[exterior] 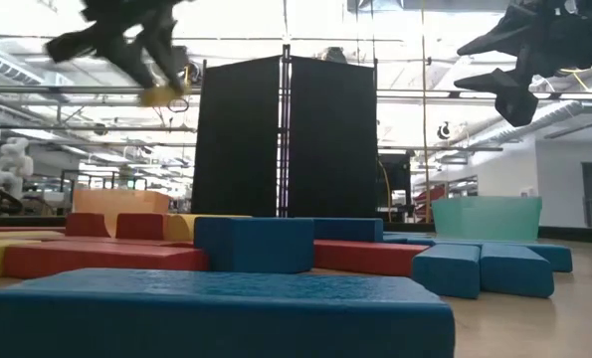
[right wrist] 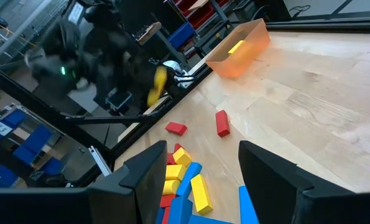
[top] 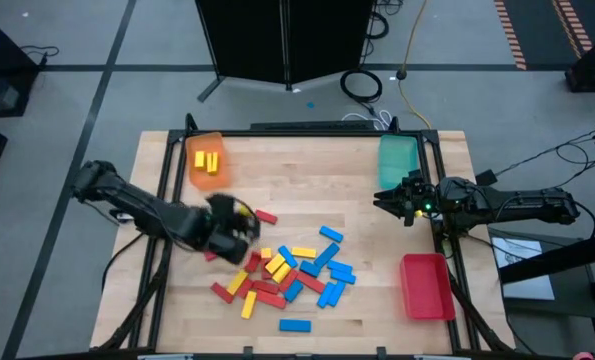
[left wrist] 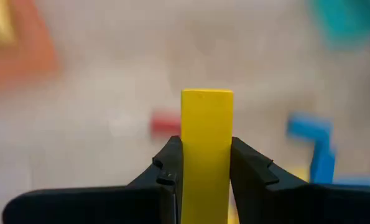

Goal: Sort blocks
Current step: Put the yellow block into the orange bin

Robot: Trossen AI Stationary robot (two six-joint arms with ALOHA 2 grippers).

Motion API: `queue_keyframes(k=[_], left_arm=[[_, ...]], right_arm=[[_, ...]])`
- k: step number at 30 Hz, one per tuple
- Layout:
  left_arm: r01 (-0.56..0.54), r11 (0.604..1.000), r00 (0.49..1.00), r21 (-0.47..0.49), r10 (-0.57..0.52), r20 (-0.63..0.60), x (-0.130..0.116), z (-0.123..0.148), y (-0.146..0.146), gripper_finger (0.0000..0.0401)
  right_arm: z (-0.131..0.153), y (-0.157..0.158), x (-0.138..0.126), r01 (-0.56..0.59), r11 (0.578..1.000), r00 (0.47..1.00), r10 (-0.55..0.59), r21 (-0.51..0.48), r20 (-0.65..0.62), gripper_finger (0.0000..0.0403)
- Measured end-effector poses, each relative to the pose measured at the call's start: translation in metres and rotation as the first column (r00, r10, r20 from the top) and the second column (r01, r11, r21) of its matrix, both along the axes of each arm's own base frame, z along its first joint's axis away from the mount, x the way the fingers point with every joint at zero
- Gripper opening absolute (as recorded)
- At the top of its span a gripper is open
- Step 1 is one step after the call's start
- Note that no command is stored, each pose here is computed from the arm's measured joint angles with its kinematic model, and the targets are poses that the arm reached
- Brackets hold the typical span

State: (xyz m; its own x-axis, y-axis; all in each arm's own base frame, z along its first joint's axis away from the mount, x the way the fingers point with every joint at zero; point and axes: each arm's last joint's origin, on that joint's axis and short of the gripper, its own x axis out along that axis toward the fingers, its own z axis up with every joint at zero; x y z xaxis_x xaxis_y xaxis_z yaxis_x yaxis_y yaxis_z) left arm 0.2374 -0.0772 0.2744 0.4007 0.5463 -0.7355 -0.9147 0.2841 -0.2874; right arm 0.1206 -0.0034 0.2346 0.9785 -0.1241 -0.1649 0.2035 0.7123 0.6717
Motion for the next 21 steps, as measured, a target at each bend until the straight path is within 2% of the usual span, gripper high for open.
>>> queue_keyframes(k=[4,9,12,15,18,21], left_arm=[[-0.102,0.972,0.995,0.21,0.101,0.015,-0.017,0.034,0.034,0.0079],[-0.171,0.921,0.976,0.35,0.206,-0.065,-0.034,0.055,0.074,0.0079],[-0.218,0.901,0.948,0.374,0.287,-0.138,-0.041,0.058,0.098,0.0078],[-0.271,0.895,0.905,0.354,0.362,-0.223,-0.048,0.056,0.12,0.0079],[-0.284,0.899,0.869,0.334,0.388,-0.307,-0.053,0.055,0.14,0.0079],[-0.279,0.907,0.853,0.315,0.384,-0.352,-0.053,0.055,0.16,0.0078]], right_arm=[[0.0,0.0,0.0,0.0,1.0,1.0,0.0,-0.004,-0.001,0.0194],[0.0,0.0,0.0,0.0,1.0,1.0,0.0,-0.004,-0.001,0.0194],[0.0,0.0,0.0,0.0,1.0,1.0,0.0,-0.003,-0.001,0.0194],[0.0,0.0,0.0,0.0,1.0,1.0,0.0,-0.003,0.0,0.0194],[0.0,0.0,0.0,0.0,1.0,1.0,0.0,-0.003,0.0,0.0194],[0.0,0.0,0.0,0.0,1.0,1.0,0.0,-0.004,0.001,0.0194]])
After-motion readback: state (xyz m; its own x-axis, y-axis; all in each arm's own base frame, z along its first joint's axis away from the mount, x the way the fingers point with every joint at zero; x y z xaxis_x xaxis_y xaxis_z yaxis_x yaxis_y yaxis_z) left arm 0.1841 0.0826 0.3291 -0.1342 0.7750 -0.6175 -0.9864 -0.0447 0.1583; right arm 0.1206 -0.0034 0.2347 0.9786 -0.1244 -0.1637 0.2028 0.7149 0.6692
